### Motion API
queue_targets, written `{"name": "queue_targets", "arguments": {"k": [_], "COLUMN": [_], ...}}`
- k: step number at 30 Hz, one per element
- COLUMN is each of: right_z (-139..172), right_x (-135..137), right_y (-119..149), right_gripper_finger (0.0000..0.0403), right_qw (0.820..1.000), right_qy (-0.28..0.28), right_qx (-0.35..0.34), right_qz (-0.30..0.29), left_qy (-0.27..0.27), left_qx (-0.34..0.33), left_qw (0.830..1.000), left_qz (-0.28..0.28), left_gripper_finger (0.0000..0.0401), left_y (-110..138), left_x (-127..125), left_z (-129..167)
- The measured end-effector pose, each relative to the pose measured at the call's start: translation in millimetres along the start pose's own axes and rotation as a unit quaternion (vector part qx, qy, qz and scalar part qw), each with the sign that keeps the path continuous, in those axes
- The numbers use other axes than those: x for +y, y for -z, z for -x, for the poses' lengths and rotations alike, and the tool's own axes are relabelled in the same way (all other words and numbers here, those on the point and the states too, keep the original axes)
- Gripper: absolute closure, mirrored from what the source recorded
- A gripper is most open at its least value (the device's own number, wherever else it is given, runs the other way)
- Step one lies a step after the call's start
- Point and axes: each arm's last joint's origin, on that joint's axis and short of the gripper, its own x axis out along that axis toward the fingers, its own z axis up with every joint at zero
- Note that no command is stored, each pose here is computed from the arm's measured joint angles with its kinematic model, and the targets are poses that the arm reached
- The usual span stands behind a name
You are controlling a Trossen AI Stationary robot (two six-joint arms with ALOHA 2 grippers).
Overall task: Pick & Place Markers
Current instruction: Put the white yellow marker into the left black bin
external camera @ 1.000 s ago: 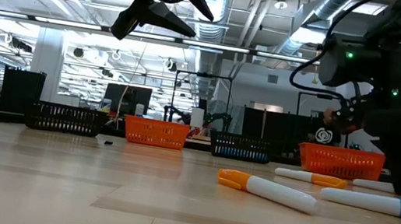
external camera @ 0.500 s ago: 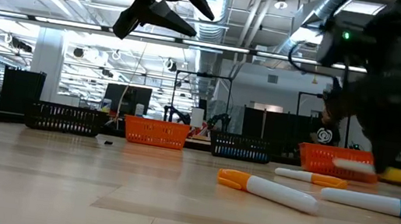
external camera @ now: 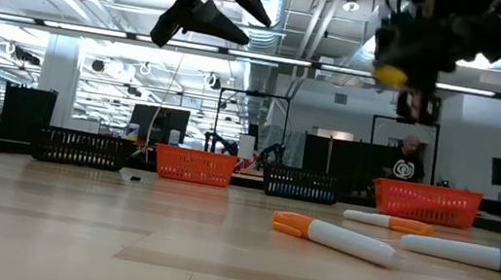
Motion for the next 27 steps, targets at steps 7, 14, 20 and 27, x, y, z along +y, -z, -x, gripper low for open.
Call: {"name": "queue_targets", "arguments": {"k": [7,14,20,27], "right_z": [-0.3,-7.1,-8.4,-5.2], "right_x": [15.8,19.9,23.2,20.7], "right_y": [-16.3,-25.2,-29.3,-34.0], "right_gripper_finger": [0.0374,0.0368,0.0372,0.0372], "right_qw": [0.993,0.986,0.980,0.978], "right_qy": [-0.080,-0.119,-0.142,-0.140], "right_qx": [-0.072,-0.101,-0.117,-0.131], "right_qz": [0.043,0.062,0.079,0.079], "left_qy": [0.035,0.149,0.164,0.170], "left_qx": [-0.044,-0.047,-0.032,-0.024], "left_qw": [0.998,0.987,0.982,0.974], "left_qz": [0.011,0.028,0.090,0.148], "left_gripper_finger": [0.0242,0.0242,0.0242,0.0242], "left_y": [-18.5,-40.1,-49.1,-54.3], "left_x": [-0.6,-2.3,6.1,10.6], "left_z": [-7.6,-14.4,-21.1,-24.2]}}
